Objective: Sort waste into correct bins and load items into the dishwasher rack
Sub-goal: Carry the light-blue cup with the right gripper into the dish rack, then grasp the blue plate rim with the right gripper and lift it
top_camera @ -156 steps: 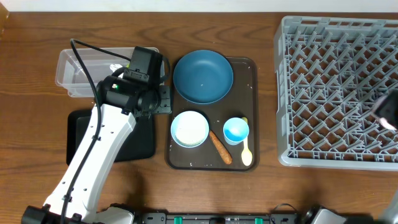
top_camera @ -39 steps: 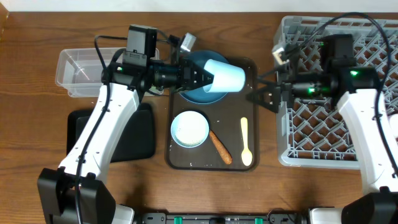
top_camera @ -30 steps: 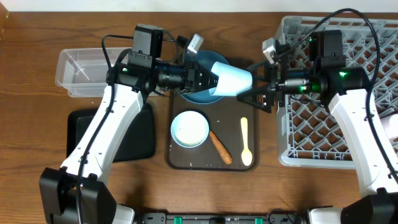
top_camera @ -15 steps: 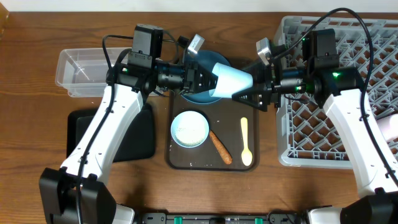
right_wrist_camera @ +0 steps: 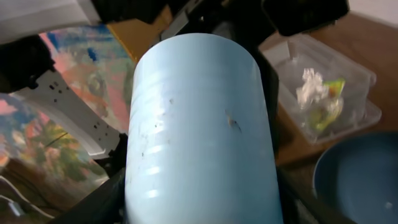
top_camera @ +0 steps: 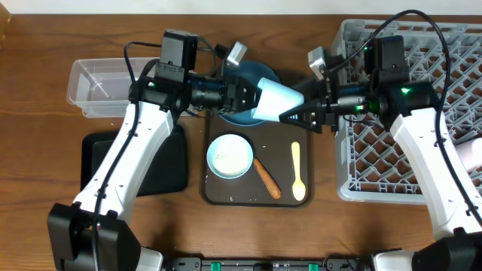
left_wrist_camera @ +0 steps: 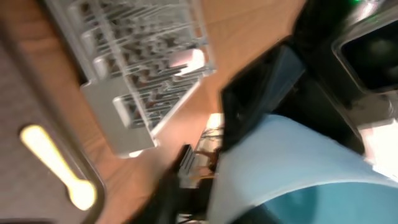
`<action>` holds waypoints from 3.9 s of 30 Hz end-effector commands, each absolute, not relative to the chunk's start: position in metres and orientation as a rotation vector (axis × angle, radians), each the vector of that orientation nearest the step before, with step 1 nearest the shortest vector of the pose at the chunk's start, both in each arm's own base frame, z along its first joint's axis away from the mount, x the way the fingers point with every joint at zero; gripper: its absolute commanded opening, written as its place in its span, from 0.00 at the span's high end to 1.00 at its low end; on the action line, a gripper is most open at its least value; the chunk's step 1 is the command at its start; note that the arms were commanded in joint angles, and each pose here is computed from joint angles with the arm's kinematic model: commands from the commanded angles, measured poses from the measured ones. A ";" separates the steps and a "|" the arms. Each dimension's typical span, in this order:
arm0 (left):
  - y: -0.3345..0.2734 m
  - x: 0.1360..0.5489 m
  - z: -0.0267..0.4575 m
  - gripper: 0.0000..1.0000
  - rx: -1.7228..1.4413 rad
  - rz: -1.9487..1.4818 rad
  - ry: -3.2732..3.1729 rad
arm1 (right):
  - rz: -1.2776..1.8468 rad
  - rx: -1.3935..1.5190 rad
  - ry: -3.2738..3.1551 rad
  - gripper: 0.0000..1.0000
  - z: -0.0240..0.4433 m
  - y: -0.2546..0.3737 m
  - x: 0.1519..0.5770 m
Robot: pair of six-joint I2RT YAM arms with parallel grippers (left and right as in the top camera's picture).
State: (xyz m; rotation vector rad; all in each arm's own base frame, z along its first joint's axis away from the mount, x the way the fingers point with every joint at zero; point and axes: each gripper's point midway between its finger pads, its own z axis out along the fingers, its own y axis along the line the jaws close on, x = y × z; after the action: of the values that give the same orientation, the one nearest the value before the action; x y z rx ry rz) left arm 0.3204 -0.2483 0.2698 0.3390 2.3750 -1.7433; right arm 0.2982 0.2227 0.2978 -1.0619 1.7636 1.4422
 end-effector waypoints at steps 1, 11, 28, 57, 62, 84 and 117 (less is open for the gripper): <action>-0.225 0.344 0.225 0.59 0.207 -1.342 2.538 | 1.409 -0.968 1.959 0.60 0.277 0.221 0.303; -0.116 0.330 0.157 0.58 -0.035 -0.425 2.874 | 0.704 -0.670 2.615 0.93 0.205 0.140 0.319; -0.085 0.316 0.183 0.57 -0.063 -0.235 2.814 | -0.187 0.400 2.752 0.99 0.240 -0.081 0.332; -0.085 0.314 0.183 0.58 -0.062 -0.233 2.821 | -0.194 1.028 2.855 0.98 0.137 -0.207 0.321; -0.085 0.314 0.183 0.58 -0.062 -0.234 2.821 | -0.171 1.033 2.882 0.69 0.127 -0.205 0.323; -0.085 0.312 0.182 0.56 -0.062 -0.235 2.829 | 0.316 0.746 2.785 0.21 0.191 -0.131 0.366; -0.079 0.292 0.166 0.49 -0.071 -0.203 2.923 | 0.063 -0.147 2.610 0.23 0.117 0.210 0.479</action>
State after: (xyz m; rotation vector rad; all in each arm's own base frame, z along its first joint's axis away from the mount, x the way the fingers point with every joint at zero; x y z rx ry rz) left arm 0.2942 -0.0830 0.1673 -0.0879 2.9187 -0.2261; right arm 0.4719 0.2211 0.1491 -0.2523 2.5614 0.1273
